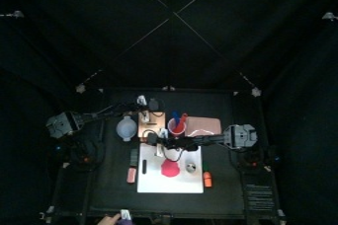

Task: Get the cutter from the drawer then cut the dough then place the extra dough in the bowl
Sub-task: Cut the dough

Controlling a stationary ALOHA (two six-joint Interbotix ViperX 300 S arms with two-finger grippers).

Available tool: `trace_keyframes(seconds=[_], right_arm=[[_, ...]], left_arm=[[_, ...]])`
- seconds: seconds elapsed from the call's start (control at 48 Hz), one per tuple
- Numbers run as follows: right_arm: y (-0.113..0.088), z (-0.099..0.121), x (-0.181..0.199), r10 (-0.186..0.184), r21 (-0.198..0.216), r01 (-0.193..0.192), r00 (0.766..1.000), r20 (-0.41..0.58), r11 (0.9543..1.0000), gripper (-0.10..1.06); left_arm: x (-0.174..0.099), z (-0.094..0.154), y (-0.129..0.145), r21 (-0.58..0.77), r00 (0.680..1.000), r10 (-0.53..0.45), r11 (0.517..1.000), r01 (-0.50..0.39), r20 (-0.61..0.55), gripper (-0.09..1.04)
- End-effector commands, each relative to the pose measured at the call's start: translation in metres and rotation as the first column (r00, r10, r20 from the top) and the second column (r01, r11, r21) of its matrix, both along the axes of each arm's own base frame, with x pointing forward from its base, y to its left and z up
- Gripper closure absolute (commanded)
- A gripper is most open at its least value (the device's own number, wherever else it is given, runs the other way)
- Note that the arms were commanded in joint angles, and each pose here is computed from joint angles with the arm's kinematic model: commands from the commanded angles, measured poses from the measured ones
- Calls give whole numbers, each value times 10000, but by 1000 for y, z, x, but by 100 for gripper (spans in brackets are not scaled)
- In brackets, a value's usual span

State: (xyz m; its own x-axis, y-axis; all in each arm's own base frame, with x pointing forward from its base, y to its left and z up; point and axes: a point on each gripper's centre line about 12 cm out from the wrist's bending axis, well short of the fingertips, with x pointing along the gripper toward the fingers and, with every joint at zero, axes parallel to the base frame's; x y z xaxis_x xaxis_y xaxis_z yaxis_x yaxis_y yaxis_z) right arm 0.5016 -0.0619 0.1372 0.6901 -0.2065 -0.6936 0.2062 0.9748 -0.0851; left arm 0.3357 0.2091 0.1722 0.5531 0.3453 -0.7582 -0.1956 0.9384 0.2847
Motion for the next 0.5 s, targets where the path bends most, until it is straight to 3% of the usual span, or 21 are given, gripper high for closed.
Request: trace_keyframes(seconds=[0.021,0.25,0.5], right_arm=[[-6,41,3,-132,-22,134,9960,889,9999,78],[17,60,1,38,322,-80,9916,1292,9994,78],[54,87,-6,593,585,-710,9815,1820,9958,78]], left_arm=[[2,12,3,203,9991,65,9998,-74,416,56],[2,30,6,546,9942,153,9983,-212,1066,56],[-4,64,8,974,9704,377,9933,-625,2387,56]])
